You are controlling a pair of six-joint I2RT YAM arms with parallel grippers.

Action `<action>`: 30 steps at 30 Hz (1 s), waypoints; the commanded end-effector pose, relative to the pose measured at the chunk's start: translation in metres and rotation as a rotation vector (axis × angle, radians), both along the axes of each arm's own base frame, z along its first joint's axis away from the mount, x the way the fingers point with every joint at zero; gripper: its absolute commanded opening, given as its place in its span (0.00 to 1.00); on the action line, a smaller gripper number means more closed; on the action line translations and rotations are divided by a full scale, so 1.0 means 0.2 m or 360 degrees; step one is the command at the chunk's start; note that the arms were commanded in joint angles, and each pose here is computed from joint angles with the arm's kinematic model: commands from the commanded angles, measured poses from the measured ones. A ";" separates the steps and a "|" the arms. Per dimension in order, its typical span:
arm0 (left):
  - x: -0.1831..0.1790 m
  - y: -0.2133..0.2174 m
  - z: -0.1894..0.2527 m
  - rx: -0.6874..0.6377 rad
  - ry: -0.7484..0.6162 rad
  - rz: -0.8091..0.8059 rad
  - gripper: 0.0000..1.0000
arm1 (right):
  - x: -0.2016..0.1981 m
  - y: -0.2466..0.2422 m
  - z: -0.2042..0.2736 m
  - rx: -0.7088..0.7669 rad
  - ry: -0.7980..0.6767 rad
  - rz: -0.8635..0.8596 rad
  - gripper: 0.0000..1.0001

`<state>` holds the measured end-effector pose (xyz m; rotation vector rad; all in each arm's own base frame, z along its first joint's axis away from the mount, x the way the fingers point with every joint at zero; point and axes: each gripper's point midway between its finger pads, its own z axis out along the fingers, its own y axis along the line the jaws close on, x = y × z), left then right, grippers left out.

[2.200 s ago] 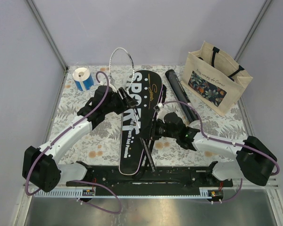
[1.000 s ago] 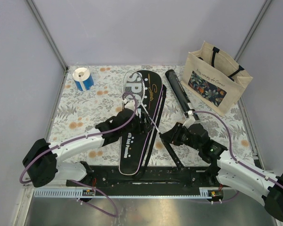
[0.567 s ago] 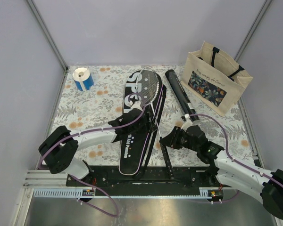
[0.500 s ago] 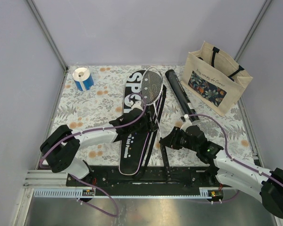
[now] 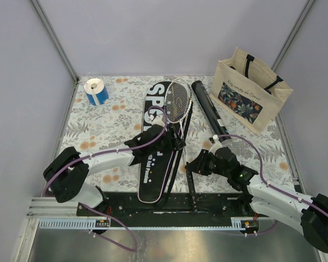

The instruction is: Pack up the badminton gear

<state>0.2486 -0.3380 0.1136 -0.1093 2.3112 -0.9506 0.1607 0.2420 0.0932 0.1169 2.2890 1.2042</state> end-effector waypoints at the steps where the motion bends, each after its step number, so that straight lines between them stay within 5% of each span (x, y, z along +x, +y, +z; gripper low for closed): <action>1: 0.05 -0.10 0.12 -0.0129 -0.0115 -0.0037 0.67 | 0.02 0.05 0.09 0.0101 -0.0083 0.0049 0.00; 8: 0.07 -0.19 0.06 -0.0122 -0.0029 -0.0092 0.56 | 0.00 0.07 0.08 0.0128 -0.0081 0.0088 0.00; 13: 0.06 -0.24 0.07 -0.0190 0.0003 -0.0114 0.28 | -0.01 0.07 0.03 0.0097 -0.0072 0.0112 0.01; 17: 0.05 -0.25 0.09 -0.0230 0.0055 -0.0093 0.02 | -0.01 0.07 -0.03 0.0045 -0.0047 0.0131 0.16; 30: 0.07 -0.24 0.08 -0.0255 0.0144 0.0012 0.00 | -0.04 0.09 -0.13 0.0015 0.0026 0.0197 0.48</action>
